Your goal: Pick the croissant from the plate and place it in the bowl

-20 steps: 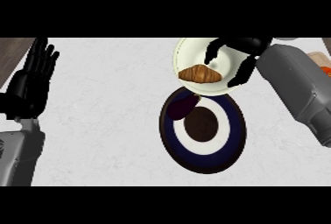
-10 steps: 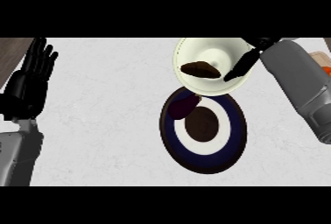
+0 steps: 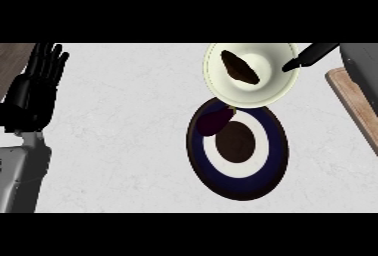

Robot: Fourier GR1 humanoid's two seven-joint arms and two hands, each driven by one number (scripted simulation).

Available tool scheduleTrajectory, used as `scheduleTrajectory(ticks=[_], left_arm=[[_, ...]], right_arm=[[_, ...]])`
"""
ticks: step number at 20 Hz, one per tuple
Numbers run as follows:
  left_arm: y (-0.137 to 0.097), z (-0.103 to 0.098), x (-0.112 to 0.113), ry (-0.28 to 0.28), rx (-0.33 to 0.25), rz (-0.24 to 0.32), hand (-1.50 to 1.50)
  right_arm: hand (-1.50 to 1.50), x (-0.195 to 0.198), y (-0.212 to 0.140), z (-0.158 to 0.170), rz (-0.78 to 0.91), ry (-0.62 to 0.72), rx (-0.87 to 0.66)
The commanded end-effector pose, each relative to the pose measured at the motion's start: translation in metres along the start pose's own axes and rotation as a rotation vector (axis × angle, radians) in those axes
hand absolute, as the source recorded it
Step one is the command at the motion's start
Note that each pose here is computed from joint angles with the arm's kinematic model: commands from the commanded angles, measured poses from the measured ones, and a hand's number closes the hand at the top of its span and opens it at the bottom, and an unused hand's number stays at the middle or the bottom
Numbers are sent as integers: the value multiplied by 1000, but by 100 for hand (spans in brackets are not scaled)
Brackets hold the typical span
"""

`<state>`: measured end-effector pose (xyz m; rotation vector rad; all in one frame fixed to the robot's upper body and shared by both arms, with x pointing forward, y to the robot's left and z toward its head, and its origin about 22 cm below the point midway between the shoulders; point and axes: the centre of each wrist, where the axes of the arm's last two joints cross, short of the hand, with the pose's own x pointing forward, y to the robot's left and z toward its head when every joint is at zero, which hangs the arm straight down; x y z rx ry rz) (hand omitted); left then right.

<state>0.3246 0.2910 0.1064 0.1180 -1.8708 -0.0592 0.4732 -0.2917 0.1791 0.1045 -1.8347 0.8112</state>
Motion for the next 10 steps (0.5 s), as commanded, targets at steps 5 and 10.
scheduleTrajectory(ticks=[5, 10], left_arm=[[-4, -3, 4, -17, -26, 8, 0], [-20, -3, 3, -17, -48, 22, 0]], right_arm=[[-150, 0, -41, 39, -111, -34, -46], [-150, 14, -57, 44, -113, -37, -76]])
